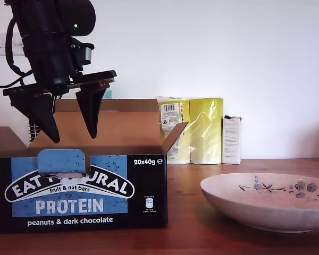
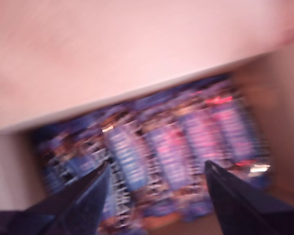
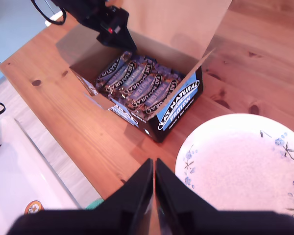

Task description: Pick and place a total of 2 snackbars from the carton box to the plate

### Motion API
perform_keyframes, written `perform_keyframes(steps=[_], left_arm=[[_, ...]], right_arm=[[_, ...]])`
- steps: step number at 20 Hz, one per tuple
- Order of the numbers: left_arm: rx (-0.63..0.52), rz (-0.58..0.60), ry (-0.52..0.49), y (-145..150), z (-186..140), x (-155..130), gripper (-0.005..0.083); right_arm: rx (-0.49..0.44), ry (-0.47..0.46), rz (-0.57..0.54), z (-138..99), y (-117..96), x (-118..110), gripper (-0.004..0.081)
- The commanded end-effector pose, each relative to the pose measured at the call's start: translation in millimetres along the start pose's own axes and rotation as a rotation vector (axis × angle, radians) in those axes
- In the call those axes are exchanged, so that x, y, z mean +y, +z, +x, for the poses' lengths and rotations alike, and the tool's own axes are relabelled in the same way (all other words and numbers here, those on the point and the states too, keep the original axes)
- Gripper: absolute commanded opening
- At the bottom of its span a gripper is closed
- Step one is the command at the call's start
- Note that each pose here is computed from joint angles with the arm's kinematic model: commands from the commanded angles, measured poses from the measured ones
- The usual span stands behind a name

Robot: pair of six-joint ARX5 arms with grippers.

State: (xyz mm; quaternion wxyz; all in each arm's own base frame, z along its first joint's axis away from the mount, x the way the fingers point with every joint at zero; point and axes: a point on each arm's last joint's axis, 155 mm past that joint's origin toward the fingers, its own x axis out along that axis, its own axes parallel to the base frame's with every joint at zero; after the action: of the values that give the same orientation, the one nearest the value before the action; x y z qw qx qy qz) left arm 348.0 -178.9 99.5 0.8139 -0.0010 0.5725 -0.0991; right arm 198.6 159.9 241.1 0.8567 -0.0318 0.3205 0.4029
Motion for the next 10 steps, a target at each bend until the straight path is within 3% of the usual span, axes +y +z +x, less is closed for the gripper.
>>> perform_keyframes(steps=[1, 3, 7, 10], left_arm=[[0.046, -0.006, 0.020, -6.9, 16.9, 2.5, 0.0602], [0.078, -0.016, 0.030, -12.1, 27.8, 4.0, 0.0579], [0.111, -0.020, 0.027, -17.5, 39.5, 3.1, 0.0400], [0.113, -0.033, 0.018, -17.8, 39.8, 1.2, 0.0374]], right_arm=[[-0.016, 0.001, -0.015, -1.5, 5.3, 1.2, -0.0013], [-0.018, 0.001, -0.017, -1.4, 5.9, 1.3, -0.0013], [-0.018, 0.001, -0.017, -1.4, 5.8, 1.3, -0.0013], [-0.018, 0.002, -0.017, -1.4, 5.8, 1.3, -0.0013]])
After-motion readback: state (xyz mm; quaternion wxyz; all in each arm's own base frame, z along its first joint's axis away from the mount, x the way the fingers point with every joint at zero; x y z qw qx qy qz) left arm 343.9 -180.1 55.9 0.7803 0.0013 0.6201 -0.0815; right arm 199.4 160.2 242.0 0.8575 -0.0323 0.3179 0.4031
